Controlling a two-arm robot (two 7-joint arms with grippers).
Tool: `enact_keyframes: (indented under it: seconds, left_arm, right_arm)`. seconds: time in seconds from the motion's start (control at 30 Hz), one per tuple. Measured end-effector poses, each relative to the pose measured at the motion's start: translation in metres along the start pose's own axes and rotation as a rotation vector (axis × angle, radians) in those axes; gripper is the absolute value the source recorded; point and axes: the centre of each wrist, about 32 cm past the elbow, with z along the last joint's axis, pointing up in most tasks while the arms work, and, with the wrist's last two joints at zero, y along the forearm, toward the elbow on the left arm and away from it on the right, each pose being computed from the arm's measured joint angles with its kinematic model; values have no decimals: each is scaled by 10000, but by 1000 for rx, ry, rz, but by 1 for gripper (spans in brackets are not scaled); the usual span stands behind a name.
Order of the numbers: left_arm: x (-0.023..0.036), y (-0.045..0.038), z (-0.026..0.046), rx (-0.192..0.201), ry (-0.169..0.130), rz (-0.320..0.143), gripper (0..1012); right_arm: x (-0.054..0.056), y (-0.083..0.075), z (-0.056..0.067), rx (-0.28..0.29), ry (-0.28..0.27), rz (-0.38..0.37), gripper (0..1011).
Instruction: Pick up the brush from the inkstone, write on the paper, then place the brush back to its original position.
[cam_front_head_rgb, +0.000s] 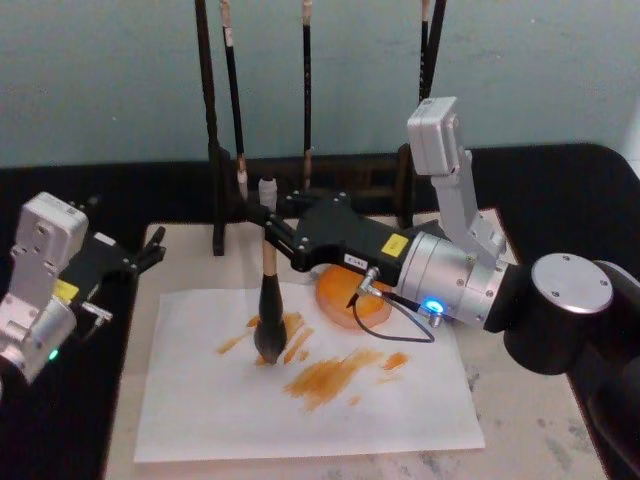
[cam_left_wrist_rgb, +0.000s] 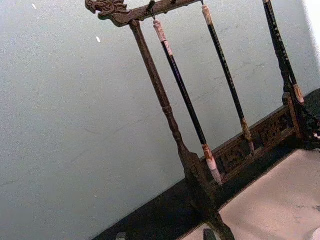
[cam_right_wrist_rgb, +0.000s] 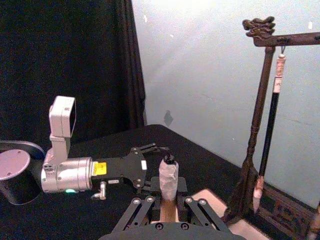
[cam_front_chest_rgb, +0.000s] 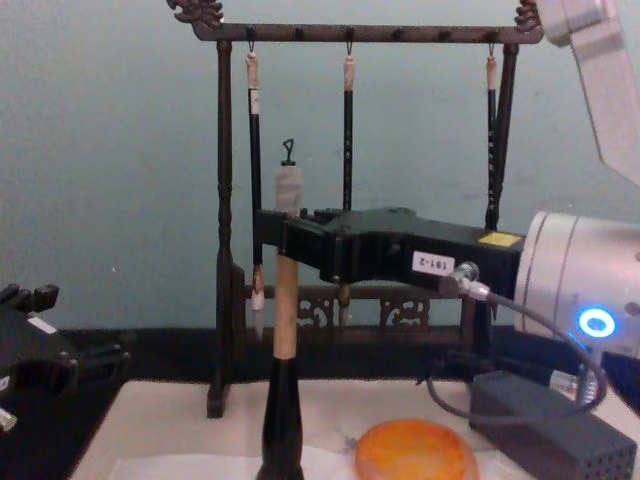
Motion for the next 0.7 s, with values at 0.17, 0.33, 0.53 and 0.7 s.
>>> enact_keyframes:
  seconds: [0.17, 0.33, 0.53, 0.7]
  left_arm:
    - [0, 0, 0, 0, 0, 0, 1001]
    - [0, 0, 0, 0, 0, 0, 1001]
    - [0, 0, 0, 0, 0, 0, 1001]
    - [0, 0, 0, 0, 0, 0, 1001]
  right_arm:
    - [22, -23, -2, -2, -3, -11, 189]
    - [52, -46, -4, 0, -8, -27, 189]
    - [88, -69, -6, 4, -17, -42, 189]
    - [114, -84, -10, 5, -23, -53, 189]
